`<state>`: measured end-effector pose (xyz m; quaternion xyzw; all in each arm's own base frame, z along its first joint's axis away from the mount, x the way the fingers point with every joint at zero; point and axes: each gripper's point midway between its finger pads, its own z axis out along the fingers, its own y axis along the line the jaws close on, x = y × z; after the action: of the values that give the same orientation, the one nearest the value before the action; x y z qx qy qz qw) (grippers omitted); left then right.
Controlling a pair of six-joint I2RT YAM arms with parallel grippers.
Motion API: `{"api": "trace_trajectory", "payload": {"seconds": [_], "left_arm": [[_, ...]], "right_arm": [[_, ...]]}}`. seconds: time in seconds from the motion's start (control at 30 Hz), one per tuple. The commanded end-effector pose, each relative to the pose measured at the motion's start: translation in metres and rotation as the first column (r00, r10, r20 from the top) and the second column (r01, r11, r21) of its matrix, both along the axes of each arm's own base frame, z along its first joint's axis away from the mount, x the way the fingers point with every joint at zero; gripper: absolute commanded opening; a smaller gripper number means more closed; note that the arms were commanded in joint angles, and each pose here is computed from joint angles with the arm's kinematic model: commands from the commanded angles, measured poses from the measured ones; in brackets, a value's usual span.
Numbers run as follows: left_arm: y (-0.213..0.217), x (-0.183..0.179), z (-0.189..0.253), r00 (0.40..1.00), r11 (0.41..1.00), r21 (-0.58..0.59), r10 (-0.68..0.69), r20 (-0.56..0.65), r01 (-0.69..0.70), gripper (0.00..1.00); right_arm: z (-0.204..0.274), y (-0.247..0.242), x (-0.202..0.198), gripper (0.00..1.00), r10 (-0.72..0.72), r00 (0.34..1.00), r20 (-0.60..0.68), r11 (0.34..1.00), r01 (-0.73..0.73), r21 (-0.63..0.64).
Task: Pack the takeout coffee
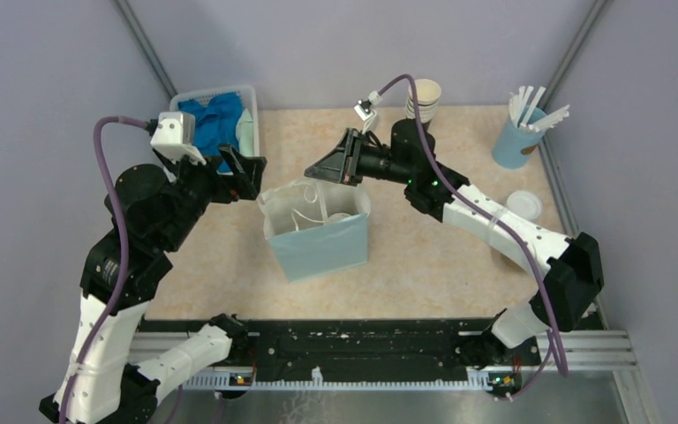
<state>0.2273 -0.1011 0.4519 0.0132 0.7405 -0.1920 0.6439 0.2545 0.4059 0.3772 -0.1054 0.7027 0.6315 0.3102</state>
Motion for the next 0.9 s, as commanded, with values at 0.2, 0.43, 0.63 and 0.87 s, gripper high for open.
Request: {"api": "trace_trajectory", "payload": {"seconds": [0.2, 0.43, 0.63, 0.87], "left_arm": [[0.003, 0.003, 0.012, 0.999, 1.0, 0.003, 0.017, 0.044, -0.017, 0.98], [0.007, 0.005, 0.025, 0.996, 0.999, 0.002, 0.036, 0.078, -0.036, 0.99], [0.009, 0.0, 0.052, 0.99, 0.999, -0.038, 0.037, 0.137, -0.032, 0.98], [0.01, -0.005, 0.078, 0.979, 0.997, -0.072, 0.033, 0.201, -0.019, 0.99]], "right_arm": [[0.025, -0.032, 0.0, 0.6, -0.081, 0.975, 0.208, 0.977, 0.119, -0.176], [0.069, -0.11, 0.014, 0.98, -0.286, 0.885, 0.367, 0.848, 0.412, -0.333], [0.115, -0.212, -0.004, 0.99, -0.487, 0.734, 0.473, 0.63, 0.671, -0.392], [0.176, -0.297, -0.04, 0.99, -0.668, 0.531, 0.522, 0.497, 0.84, -0.219]]}}
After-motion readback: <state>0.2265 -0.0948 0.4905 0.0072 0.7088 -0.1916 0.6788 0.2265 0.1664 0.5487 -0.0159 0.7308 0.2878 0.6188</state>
